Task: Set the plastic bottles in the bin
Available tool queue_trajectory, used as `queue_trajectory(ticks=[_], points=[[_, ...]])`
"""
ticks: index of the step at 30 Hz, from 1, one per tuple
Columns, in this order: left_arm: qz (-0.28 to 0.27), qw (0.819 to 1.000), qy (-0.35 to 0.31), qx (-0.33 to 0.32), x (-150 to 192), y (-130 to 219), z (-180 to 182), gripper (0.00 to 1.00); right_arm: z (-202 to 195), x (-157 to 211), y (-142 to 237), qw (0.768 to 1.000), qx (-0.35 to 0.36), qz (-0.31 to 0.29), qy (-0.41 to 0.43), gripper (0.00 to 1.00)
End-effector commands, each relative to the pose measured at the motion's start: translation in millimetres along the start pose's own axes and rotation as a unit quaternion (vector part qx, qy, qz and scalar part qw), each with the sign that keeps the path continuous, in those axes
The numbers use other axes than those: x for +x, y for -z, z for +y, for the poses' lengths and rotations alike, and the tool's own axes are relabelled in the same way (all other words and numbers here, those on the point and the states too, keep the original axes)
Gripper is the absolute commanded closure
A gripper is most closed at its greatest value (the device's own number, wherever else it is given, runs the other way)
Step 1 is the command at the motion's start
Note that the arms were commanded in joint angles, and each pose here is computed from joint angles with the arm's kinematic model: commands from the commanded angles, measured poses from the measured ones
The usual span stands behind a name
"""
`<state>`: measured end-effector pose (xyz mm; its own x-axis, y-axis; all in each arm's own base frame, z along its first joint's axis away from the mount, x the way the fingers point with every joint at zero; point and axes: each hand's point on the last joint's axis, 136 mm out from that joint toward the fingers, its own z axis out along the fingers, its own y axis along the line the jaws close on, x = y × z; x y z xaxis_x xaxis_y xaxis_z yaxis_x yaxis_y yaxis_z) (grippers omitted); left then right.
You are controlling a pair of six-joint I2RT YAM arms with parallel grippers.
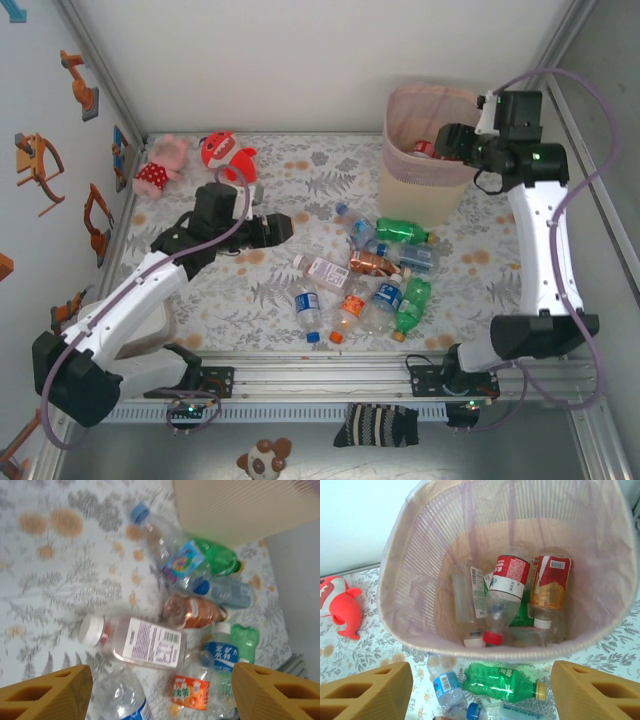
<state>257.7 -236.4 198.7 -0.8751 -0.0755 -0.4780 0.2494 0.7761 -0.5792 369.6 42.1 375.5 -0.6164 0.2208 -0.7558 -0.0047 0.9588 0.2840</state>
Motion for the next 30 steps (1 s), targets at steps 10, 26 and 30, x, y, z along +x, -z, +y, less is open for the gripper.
queue_trajectory(ticks=[10, 26, 30], points=[[0.109, 0.985, 0.088, -0.103, 97, -35, 23, 0.25, -7, 25, 10, 1.000, -0.001, -0.014, 0.012, 0.27], [0.204, 0.965, 0.117, -0.116, 183, -76, 20, 0.16, 13, 41, 17, 0.997, -0.070, -0.018, 0.012, 0.27], [0.223, 0.960, 0.118, -0.124, 198, -86, 20, 0.19, 19, 41, 23, 0.996, -0.085, -0.028, 0.011, 0.27]])
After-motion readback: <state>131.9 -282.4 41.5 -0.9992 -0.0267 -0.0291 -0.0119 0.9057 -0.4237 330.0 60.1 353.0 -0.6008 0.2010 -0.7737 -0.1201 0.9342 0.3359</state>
